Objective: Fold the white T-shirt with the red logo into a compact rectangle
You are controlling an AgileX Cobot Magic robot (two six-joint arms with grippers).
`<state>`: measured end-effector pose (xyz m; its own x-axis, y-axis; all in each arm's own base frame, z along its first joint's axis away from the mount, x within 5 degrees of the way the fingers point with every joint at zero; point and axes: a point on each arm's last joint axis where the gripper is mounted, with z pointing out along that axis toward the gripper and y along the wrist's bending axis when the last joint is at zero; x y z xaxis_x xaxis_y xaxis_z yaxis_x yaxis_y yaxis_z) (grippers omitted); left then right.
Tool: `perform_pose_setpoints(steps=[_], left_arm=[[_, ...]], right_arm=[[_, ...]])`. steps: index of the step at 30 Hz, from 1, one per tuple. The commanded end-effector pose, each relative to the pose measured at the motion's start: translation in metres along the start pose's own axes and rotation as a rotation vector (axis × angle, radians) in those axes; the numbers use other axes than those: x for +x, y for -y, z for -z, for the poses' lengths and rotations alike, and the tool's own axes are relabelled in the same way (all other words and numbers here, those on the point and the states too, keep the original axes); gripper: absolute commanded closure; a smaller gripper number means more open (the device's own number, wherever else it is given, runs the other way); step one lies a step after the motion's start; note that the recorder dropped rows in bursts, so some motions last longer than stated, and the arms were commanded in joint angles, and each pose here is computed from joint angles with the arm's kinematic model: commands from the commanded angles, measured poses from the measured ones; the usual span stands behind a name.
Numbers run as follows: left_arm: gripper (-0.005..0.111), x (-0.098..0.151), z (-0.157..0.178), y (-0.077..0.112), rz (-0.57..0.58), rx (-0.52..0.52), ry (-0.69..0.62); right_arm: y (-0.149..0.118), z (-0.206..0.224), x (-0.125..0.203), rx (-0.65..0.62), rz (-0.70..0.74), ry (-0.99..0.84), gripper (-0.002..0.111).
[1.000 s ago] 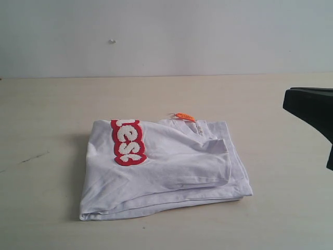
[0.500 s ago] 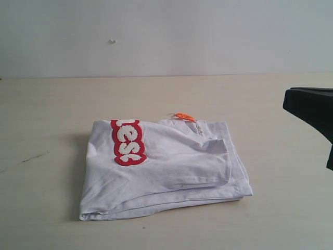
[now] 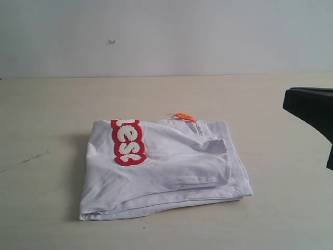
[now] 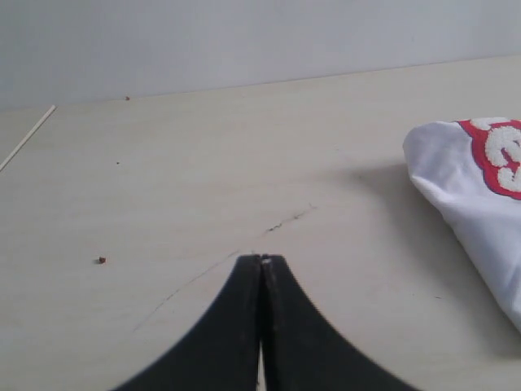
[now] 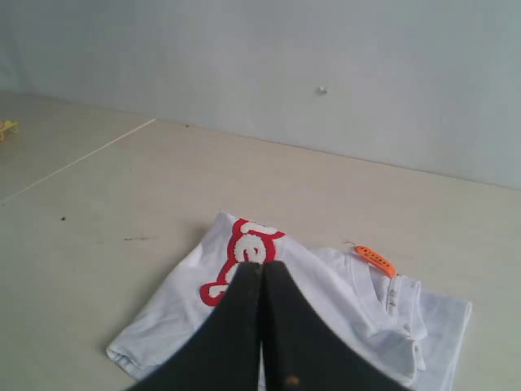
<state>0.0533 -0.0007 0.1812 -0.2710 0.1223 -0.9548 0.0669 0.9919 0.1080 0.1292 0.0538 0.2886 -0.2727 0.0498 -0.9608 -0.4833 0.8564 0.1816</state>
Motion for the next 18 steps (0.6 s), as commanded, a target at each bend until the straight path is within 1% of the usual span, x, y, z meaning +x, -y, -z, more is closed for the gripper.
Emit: perform_pose_setpoints(steps=[1,8,9,11,13,14,15,17,18], left_arm=[[0.107,0.000,0.000,0.000,0.019,0.002,0.010],[0.107,0.000,0.000,0.000,0.019,0.002,0.010],[0.107,0.000,0.000,0.000,0.019,0.002,0.010],[0.107,0.000,0.000,0.000,0.019,0.002,0.010],[0.107,0.000,0.000,0.000,0.019,0.002,0.010],[0.107,0.000,0.000,0.000,0.019,0.002,0.010],[0.107,0.000,0.000,0.000,0.019,0.002,0.010],[0.107,0.000,0.000,0.000,0.019,0.002,0.010],[0.107,0.000,0.000,0.000,0.019,0.002,0.010]], right_arm=[[0.000,0.001,0.001,0.001,0.002,0.003,0.108],[0.000,0.001,0.001,0.001,0.004,0.003,0.108],[0.000,0.001,0.001,0.006,0.023,0.003,0.108],[0.003,0.001,0.001,0.036,0.118,-0.005,0.108],[0.008,0.002,0.000,0.094,0.139,0.005,0.108],[0.014,0.002,-0.001,0.157,0.165,0.015,0.108],[0.016,0.003,-0.002,0.185,0.172,0.019,0.108],[0.026,0.006,0.001,0.295,0.192,0.026,0.108],[0.034,0.011,0.005,0.392,0.190,0.036,0.108]])
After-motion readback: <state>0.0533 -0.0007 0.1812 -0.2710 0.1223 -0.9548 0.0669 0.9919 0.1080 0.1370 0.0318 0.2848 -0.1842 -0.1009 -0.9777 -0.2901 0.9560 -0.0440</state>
